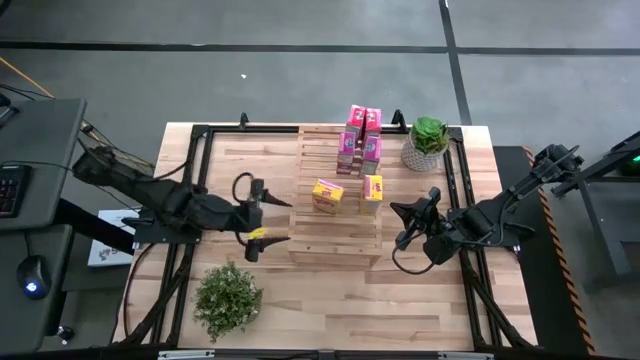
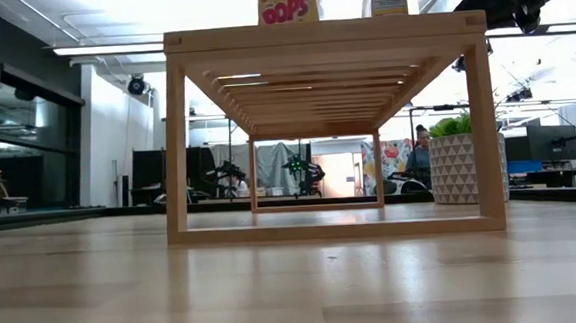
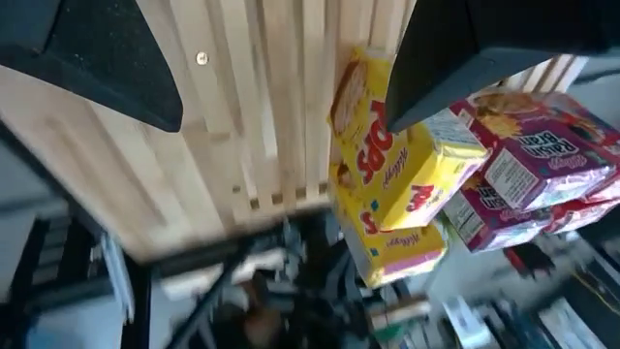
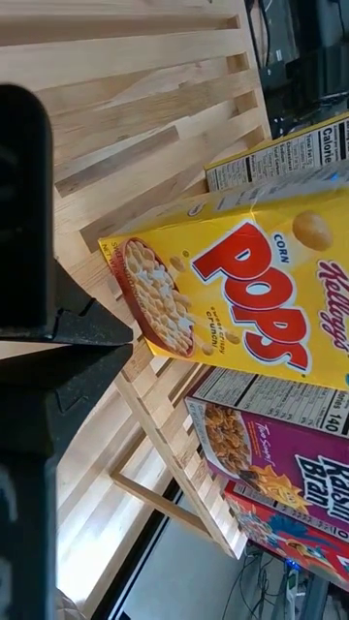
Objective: Stack cereal on shelf
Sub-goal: Put the yellow cereal box on the shelf aligned with the other yellow cereal box
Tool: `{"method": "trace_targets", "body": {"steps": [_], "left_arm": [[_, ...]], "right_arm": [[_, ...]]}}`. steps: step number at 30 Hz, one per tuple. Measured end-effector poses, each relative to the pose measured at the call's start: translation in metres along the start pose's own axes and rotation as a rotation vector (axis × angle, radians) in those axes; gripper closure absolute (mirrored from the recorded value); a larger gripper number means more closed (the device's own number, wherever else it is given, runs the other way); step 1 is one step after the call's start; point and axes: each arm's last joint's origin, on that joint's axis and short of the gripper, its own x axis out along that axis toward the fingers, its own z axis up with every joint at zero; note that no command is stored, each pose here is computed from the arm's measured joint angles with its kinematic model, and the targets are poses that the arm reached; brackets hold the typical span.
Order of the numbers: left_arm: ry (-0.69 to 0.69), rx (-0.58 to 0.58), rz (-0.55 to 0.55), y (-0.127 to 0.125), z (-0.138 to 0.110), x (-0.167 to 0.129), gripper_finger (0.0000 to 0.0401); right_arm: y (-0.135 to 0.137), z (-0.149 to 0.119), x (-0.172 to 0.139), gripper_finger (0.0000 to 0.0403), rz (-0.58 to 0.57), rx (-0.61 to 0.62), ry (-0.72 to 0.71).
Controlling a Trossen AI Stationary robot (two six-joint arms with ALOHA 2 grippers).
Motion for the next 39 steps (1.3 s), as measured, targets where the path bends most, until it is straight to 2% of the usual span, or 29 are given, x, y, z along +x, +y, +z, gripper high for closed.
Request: {"method": "trace_targets", "body": {"steps": [5,9,13,18,25,30,33,35,39], "left_arm": [[-0.212,-0.094,0.019,-0.006,-0.031,-0.002,0.0051],[-0.304,-0.109,0.078,-0.007,-0.05,0.004,0.0051],[-0.31,-0.142,0.129,-0.004,-0.064,0.016,0.0051],[-0.284,-0.232,0.157,0.002,-0.069,0.027,0.0051],[-0.285,-0.26,-0.037,-0.004,-0.079,0.056,0.0051],[-0.273,-0.238,-0.077,-0.007,-0.087,0.073,0.0055],[-0.298,-0.243,-0.071,-0.007,-0.083,0.076,0.0081],[-0.31,-0.247,-0.052,-0.006,-0.078,0.076,0.0115],[-0.262,-0.236,0.04,-0.007,-0.083,0.084,0.0226]], "right_arm": [[0.0,0.0,0.0,0.0403,-0.001,0.001,-0.002],[0.0,0.0,0.0,0.0403,-0.002,0.008,-0.004],[0.0,0.0,0.0,0.0403,-0.001,0.008,-0.005],[0.0,0.0,0.0,0.0403,-0.002,0.009,-0.005],[0.0,0.0,0.0,0.0403,-0.004,0.009,-0.007],[0.0,0.0,0.0,0.0403,-0.004,0.009,-0.007],[0.0,0.0,0.0,0.0403,-0.004,0.008,-0.007],[0.0,0.0,0.0,0.0403,-0.004,0.008,-0.007],[0.0,0.0,0.0,0.0403,-0.004,0.008,-0.007]]}}
